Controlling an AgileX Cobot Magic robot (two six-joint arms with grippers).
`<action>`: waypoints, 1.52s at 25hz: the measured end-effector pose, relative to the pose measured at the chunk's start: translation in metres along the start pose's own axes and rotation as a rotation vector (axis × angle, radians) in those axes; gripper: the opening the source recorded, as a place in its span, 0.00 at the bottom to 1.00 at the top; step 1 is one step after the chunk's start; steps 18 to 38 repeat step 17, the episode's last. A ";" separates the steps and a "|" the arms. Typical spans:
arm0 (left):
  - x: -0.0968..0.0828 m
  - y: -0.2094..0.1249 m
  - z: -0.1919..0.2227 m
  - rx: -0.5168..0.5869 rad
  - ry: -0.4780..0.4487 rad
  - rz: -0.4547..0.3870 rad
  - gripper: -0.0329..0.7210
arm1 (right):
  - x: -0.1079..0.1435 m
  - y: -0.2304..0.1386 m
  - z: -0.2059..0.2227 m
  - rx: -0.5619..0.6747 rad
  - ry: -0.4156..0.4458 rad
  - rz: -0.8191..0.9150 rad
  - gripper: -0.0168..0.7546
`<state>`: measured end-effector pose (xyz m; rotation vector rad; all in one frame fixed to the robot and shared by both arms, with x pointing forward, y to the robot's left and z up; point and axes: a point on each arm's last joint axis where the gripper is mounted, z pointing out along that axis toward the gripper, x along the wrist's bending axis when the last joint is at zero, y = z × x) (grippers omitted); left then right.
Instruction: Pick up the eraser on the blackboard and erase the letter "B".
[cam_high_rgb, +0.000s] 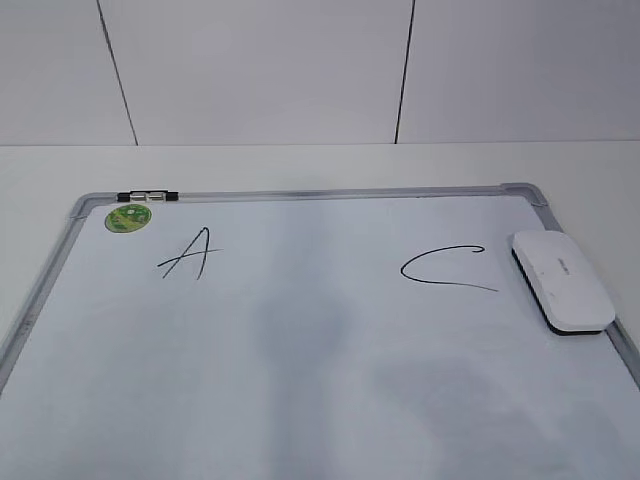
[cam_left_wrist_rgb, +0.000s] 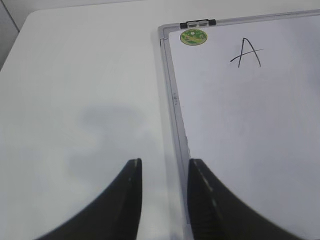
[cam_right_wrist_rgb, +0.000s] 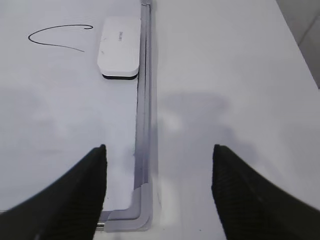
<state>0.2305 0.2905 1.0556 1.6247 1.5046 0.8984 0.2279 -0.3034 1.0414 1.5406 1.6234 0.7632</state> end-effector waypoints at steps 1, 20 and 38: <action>0.000 0.000 0.000 0.000 0.000 0.000 0.36 | 0.000 0.000 0.000 0.000 -0.001 0.001 0.66; 0.000 0.000 0.000 0.000 0.000 0.000 0.36 | 0.000 0.000 0.000 0.000 -0.002 0.001 0.66; 0.000 0.000 0.000 0.000 0.000 0.000 0.36 | 0.000 0.000 0.000 0.000 -0.002 0.001 0.66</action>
